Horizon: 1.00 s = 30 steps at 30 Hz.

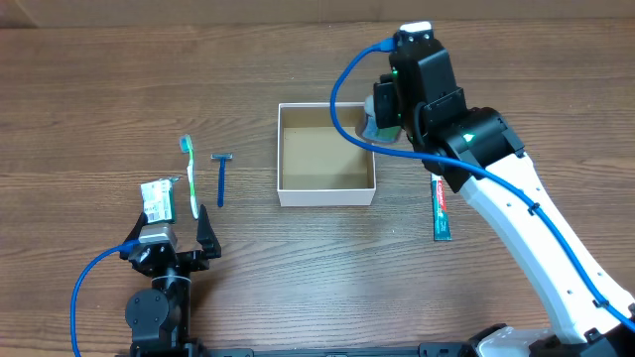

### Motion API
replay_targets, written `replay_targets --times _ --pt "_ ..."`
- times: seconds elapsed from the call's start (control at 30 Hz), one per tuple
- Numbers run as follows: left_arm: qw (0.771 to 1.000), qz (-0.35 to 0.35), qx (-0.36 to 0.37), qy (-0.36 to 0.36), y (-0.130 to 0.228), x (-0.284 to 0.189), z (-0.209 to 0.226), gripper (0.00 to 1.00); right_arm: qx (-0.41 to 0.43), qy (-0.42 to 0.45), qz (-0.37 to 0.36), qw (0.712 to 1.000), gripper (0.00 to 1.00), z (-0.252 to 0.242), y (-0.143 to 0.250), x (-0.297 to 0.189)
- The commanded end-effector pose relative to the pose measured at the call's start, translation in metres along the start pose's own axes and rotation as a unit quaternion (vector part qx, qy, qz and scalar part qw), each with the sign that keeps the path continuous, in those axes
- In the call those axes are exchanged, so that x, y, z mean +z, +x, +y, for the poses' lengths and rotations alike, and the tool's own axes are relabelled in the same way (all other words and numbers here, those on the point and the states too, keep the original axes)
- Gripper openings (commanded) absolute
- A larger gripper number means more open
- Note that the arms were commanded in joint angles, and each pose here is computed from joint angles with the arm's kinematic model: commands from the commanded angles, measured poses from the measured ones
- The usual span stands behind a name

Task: Pack container
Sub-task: 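Carry the soap bottle left and lower it into the white box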

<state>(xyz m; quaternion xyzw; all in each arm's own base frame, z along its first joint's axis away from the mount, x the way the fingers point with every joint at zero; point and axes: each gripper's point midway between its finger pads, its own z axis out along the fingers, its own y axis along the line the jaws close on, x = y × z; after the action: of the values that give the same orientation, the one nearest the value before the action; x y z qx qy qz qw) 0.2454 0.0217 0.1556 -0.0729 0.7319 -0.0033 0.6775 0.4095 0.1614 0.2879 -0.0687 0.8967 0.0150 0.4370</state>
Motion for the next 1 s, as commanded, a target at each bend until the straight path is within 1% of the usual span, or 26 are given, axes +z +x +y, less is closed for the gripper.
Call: replay_targets --times 0.0,0.13,0.23,0.53,0.63,0.97 --pt "1.0 -0.004 -0.007 -0.001 -0.001 0.0 0.0 1.0 0.0 -0.019 -0.057 0.998 0.29 0.017 -0.032 -0.028" --pt "1.0 -0.004 -0.007 -0.001 -0.001 0.0 0.0 1.0 -0.011 -0.036 -0.052 0.998 0.29 0.039 -0.027 -0.012" --pt "1.0 -0.004 -0.007 -0.001 -0.001 0.0 0.0 1.0 -0.02 -0.075 -0.026 0.997 0.29 0.064 -0.014 0.016" --pt "1.0 -0.004 -0.007 -0.001 -0.001 0.0 0.0 1.0 -0.04 -0.064 0.028 0.997 0.29 0.08 0.023 0.083" --pt "1.0 -0.004 -0.007 -0.001 -0.001 0.0 0.0 1.0 -0.047 -0.061 0.033 0.996 0.29 0.083 0.029 0.095" --pt "1.0 -0.004 -0.007 -0.001 -0.001 0.0 0.0 1.0 -0.03 -0.039 0.031 0.998 0.29 0.057 0.023 0.105"
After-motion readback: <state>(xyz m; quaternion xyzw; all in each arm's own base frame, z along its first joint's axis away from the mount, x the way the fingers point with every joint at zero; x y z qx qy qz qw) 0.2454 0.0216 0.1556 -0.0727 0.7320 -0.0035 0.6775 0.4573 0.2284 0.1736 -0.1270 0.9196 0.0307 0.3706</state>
